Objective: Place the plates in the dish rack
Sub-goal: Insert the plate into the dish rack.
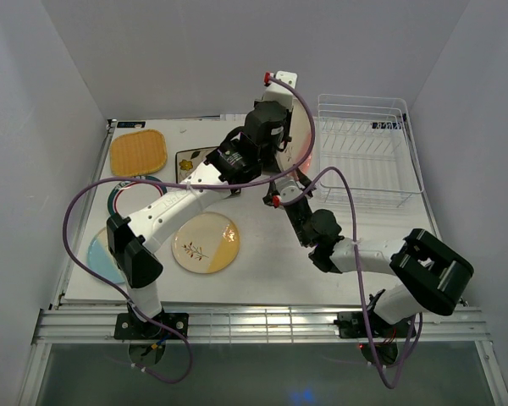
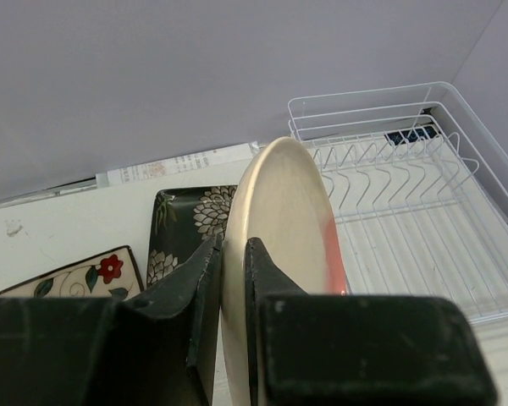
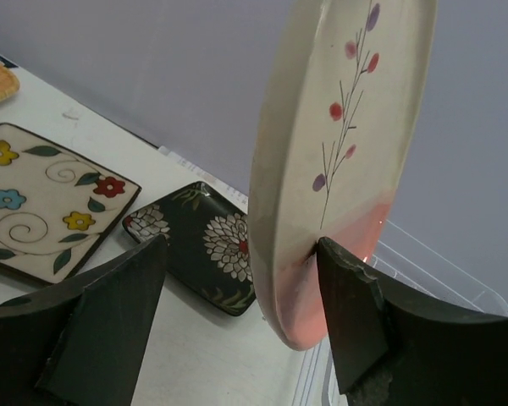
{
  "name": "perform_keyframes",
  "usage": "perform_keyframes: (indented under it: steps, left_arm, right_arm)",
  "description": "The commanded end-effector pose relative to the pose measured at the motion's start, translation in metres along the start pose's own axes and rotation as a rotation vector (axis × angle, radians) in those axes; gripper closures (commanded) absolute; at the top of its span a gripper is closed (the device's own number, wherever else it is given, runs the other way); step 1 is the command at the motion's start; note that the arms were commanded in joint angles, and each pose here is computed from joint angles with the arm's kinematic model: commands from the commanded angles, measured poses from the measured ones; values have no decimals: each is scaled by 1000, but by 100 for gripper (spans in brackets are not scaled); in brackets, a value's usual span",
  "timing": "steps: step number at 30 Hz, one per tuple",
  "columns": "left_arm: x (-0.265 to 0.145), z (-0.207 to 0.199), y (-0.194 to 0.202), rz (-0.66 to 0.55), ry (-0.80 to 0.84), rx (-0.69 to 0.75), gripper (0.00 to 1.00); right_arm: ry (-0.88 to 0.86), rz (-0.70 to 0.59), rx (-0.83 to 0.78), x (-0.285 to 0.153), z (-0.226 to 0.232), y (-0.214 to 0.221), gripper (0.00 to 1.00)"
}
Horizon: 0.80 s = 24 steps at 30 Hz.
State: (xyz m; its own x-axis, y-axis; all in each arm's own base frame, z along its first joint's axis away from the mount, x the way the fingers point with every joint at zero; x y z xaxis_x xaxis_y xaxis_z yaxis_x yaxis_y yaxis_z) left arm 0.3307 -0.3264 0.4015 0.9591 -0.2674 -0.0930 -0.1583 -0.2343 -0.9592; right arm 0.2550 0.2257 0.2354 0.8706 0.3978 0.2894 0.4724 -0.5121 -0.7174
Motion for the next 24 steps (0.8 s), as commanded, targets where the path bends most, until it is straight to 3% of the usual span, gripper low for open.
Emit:
perform_keyframes:
  steps: [1,5,9,12,15,17,18,24]
  left_arm:
    - [-33,-2,-63,-155,60,-154,100]
    - [-30,-2,-60,-151,52,-142,100]
    - [-26,-2,-56,-147,42,-132,100]
    - [-23,-4,-52,-142,43,-130,100]
    - [-21,-5,-50,-138,47,-135,100]
    - [-20,-5,-49,-134,46,-134,100]
    - [-19,-5,-48,-133,47,-133,100]
    - [-19,-6,-45,-127,52,-136,97]
  right_arm:
    - [218,-121,97,13,-30,-26,25]
    - [237,-120,102,14,-28,-23,39]
    - [237,-125,111,11,-28,-22,42]
    - [243,-121,108,12,-28,-23,57]
    - [251,-119,106,12,-30,-23,65]
    - [254,-119,110,11,-31,-23,85]
    - [259,-120,114,10,-33,-24,90]
    - [262,-122,121,6,-36,-24,92]
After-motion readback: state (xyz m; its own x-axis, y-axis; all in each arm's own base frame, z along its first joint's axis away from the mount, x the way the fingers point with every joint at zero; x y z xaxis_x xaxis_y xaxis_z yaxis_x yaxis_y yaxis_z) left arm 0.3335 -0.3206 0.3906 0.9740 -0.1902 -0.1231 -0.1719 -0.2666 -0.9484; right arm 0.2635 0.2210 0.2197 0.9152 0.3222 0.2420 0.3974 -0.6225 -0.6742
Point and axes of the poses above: each gripper's point midway between its finger pads, its own x axis out along the fingers, its own z axis along the line the jaws close on, y = z × x, the point moved 8 cm from there along -x, back along the fingers, and after that the axes turned 15 degrees about -x, right-handed, at the moved point
